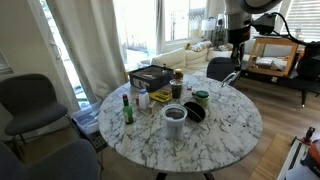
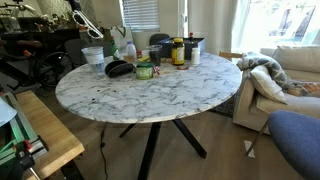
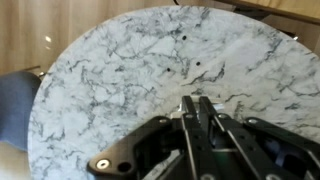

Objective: Remove the glasses from the silver cup and put them in the black purse

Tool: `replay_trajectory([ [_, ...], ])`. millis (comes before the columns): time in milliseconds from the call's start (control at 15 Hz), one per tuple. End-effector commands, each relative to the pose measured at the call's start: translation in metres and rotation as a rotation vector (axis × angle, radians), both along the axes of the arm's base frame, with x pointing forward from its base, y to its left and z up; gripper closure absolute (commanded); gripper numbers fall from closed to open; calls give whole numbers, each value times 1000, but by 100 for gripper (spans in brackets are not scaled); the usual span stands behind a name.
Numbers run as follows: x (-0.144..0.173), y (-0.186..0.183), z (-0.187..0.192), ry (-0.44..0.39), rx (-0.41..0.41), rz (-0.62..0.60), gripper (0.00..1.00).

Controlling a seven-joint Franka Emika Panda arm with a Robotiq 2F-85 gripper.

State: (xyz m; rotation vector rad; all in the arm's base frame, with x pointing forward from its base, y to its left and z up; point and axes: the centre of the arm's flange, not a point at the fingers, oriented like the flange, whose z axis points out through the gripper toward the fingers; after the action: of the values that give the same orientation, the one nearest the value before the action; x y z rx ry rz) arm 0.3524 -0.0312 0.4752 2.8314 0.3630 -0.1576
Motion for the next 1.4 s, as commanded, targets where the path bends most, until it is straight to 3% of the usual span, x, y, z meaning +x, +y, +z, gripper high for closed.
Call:
replay_trajectory([
  [0,-2,-10,-4,-1,-10,-54,89],
  [133,-3,-20,-8,0,-18,-110,89],
  [200,4,-12,-11,-15,-11,-141,97],
  [467,38,2,-27,-207,32,-300,97],
  [733,67,7,-46,-306,70,-317,97],
  [933,84,14,-64,-287,80,-299,97],
  [1000,68,11,-50,-301,75,-290,89],
  [1267,78,14,-64,-277,75,-284,89],
  [1333,78,14,-63,-279,75,-284,97],
])
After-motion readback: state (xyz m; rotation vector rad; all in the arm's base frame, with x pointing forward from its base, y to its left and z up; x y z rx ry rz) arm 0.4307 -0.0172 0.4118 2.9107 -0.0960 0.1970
